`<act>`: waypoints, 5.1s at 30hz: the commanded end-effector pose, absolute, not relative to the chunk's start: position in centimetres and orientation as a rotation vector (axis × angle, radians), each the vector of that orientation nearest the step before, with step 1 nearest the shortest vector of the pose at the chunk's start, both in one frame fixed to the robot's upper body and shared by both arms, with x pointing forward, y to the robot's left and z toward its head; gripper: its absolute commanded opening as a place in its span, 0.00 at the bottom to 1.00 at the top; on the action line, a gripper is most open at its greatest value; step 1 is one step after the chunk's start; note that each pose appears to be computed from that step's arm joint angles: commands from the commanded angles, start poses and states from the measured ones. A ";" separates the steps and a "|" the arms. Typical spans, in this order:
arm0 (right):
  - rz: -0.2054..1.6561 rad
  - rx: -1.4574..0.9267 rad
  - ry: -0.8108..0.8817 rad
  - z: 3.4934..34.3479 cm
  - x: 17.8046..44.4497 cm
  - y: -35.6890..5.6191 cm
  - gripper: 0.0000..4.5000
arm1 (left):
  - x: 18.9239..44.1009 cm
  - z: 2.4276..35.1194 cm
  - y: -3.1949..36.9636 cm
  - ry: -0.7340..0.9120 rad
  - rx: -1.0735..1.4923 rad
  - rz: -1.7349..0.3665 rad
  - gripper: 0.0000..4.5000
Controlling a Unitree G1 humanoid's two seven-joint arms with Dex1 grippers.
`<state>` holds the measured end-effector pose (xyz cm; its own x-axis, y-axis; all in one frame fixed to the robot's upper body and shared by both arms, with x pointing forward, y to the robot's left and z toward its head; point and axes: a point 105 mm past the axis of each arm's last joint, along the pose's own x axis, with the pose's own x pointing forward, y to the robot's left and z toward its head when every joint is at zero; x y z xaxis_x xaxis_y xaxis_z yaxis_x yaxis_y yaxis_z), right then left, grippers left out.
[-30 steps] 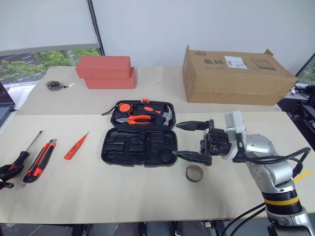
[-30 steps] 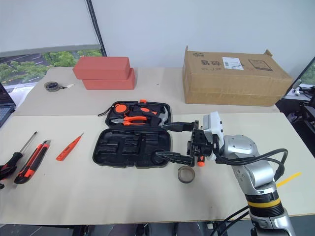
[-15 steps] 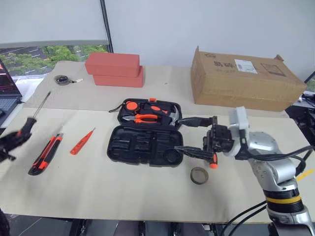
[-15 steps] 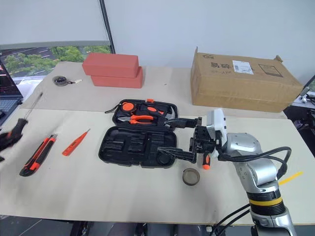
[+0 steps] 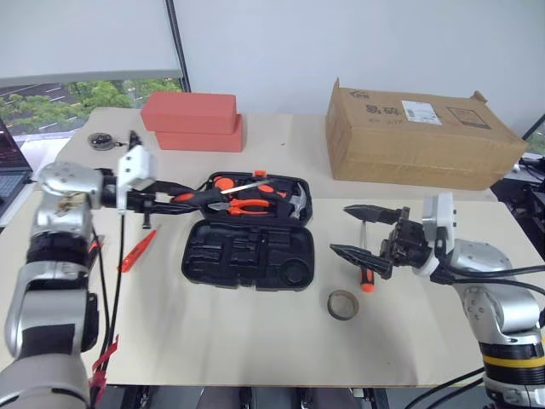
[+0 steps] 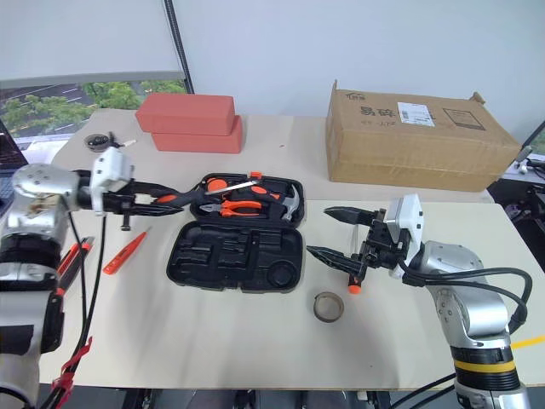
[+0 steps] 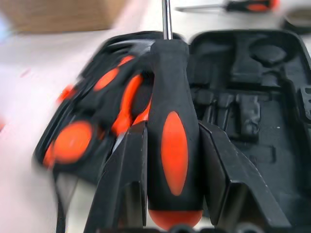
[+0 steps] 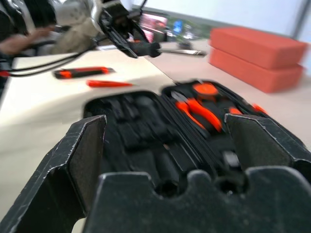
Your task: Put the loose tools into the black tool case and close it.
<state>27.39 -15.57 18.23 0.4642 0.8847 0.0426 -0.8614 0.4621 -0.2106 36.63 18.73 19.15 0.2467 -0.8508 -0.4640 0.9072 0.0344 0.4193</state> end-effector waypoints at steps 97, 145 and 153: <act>0.823 -0.231 -0.113 16.0 23.7 -18.4 1.00 | 36.8 7.5 11.8 0.451 0.337 -0.763 0.01; 0.100 -0.209 0.441 11.3 31.7 -21.7 0.21 | 28.1 21.1 13.9 0.060 0.504 -1.549 1.00; 0.492 -0.465 0.051 18.9 37.0 -14.4 0.21 | 28.9 20.0 16.4 0.094 0.419 -1.283 1.00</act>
